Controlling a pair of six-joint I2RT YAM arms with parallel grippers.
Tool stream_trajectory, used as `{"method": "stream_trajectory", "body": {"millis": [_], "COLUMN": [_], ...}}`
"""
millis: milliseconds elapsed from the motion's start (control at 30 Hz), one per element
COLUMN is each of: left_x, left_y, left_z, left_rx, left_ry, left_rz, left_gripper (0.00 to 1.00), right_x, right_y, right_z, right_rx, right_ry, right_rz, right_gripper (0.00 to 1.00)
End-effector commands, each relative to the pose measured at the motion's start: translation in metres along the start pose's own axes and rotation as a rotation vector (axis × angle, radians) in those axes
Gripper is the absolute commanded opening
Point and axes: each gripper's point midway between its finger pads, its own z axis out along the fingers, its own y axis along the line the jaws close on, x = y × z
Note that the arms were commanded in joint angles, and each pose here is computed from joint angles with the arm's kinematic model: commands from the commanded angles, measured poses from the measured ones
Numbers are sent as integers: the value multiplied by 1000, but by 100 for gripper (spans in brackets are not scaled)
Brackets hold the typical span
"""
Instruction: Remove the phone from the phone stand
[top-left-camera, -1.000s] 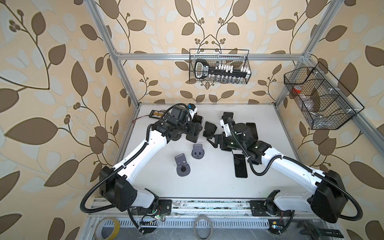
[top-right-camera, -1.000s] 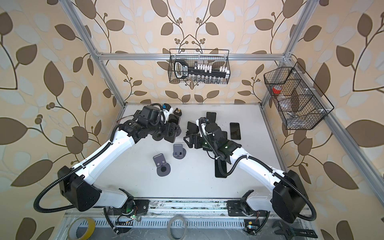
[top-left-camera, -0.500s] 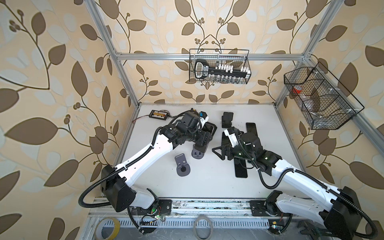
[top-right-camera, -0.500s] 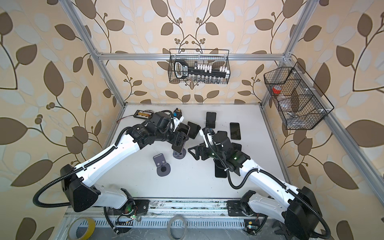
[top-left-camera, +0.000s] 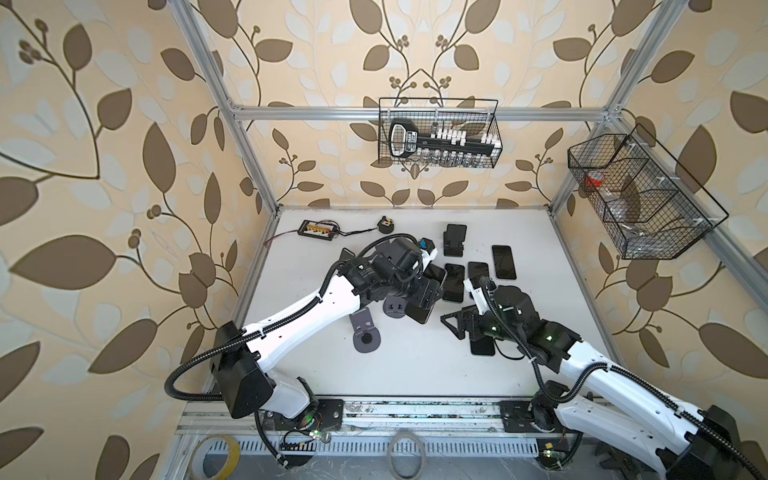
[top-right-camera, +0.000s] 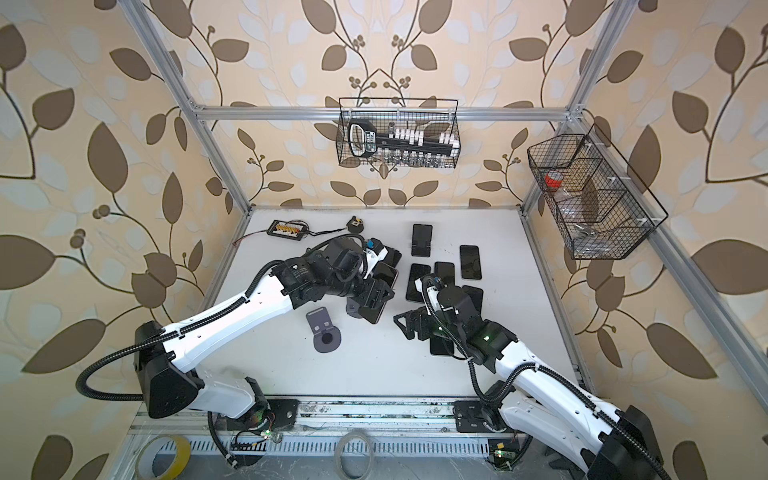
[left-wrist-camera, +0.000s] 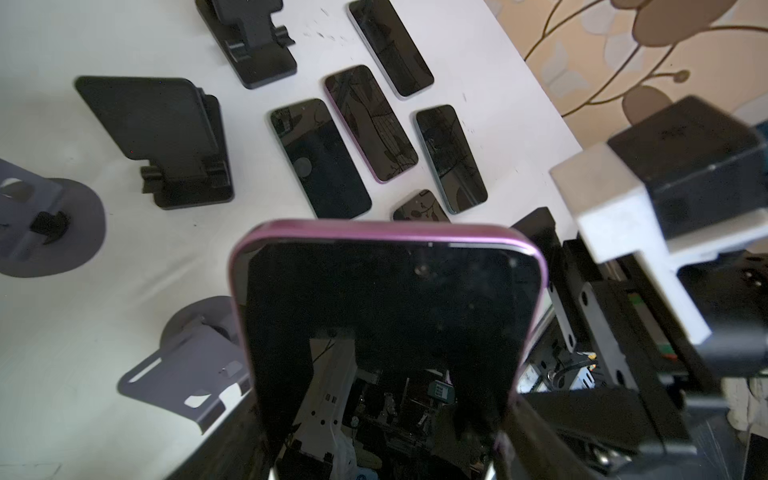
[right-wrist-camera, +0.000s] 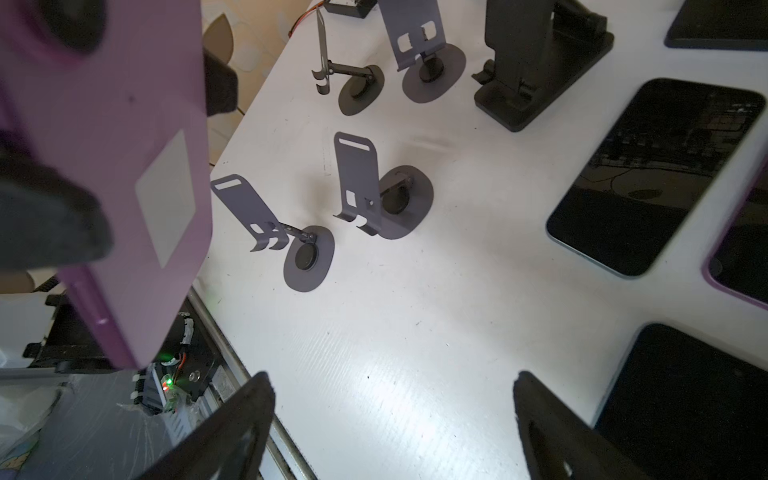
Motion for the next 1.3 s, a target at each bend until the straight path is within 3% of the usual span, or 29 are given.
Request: {"method": "stream_trajectory", "body": {"millis": [0,567,1267], "left_x": [-3,62,99], "left_y": [-7,-11,7], "left_z": [13,76,111], "left_rx": [9,0,-68], "left_ry": [-22,174,295], "left_rz": [-28,-100,-134], "left_gripper": [0,0,0], "right_x": [15,57,75], "right_y": [-20,-46,-51], "right_z": [-2,-4,10], "right_rx": [89,154,165], "right_ry": [23,55,132], "right_rz": [56,272,309], "right_gripper": [90,90,90]}}
